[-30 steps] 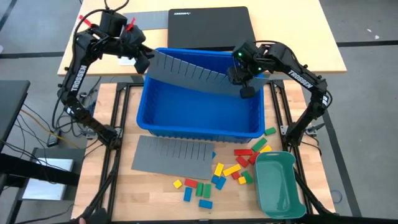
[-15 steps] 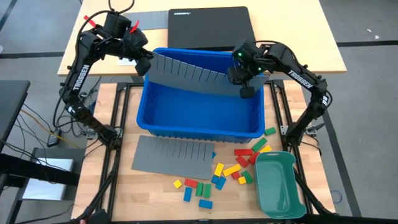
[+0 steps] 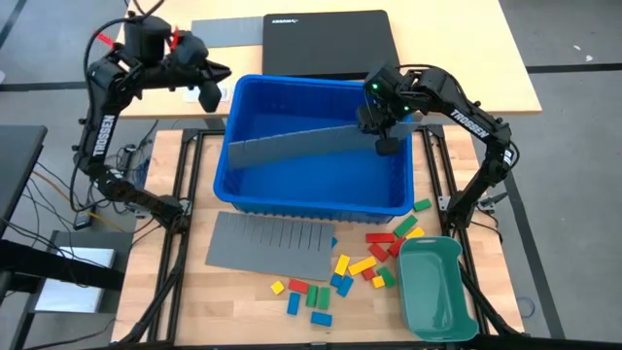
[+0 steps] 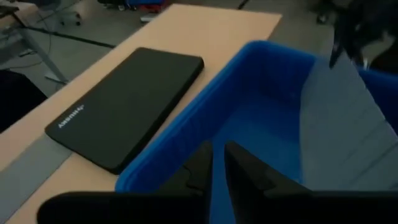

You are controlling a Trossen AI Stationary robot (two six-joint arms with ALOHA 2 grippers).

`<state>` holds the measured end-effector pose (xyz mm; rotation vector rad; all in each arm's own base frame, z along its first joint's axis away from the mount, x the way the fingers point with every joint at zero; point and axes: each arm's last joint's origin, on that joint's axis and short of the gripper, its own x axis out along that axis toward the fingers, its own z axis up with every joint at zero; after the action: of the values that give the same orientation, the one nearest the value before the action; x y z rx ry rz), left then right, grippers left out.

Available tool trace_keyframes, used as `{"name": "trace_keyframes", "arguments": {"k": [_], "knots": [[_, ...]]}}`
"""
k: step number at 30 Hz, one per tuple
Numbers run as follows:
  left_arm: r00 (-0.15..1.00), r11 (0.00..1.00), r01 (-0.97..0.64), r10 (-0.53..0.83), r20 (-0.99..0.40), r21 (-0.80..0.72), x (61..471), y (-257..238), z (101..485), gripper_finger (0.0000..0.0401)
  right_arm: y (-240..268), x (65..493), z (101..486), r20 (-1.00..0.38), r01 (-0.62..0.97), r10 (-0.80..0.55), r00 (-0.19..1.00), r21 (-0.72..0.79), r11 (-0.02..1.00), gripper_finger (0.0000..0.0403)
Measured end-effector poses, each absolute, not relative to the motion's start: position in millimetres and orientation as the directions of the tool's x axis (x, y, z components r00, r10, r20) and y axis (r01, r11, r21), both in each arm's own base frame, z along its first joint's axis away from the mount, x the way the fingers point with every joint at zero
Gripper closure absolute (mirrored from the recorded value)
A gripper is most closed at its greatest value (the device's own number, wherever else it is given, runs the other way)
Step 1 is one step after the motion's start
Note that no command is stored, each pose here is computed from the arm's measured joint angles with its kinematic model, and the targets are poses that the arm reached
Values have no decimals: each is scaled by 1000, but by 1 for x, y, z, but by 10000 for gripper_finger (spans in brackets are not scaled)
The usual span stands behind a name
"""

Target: Sort Items/Unsort Items

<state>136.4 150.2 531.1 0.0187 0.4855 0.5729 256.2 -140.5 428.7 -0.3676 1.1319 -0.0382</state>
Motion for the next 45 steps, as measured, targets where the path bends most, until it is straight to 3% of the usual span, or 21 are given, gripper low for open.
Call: {"name": "trace_keyframes", "arguments": {"k": [12,15,21,24,30,39,45], "knots": [[738,891,-450,408,-538,59,152,156,515,346,-145,254,429,-876,-137,-222,429,-306,942,403],[758,904,-425,381,-529,43,154,154,516,323,-146,253,429,-876,-133,-223,428,-306,943,403],[851,935,-306,186,-490,-177,161,144,517,259,-146,253,429,-876,-126,-223,427,-302,945,403],[845,937,-282,141,-515,-206,164,137,514,234,-146,253,429,-876,-126,-223,427,-302,945,403],[798,941,-294,146,-584,-166,175,128,508,208,-146,253,429,-876,-125,-224,427,-302,945,403],[790,970,-199,73,-609,-142,197,116,502,206,-147,254,429,-874,-122,-228,429,-306,944,403],[681,966,-257,194,-706,17,209,121,489,207,-147,254,429,-873,-121,-229,431,-308,944,403]]}}
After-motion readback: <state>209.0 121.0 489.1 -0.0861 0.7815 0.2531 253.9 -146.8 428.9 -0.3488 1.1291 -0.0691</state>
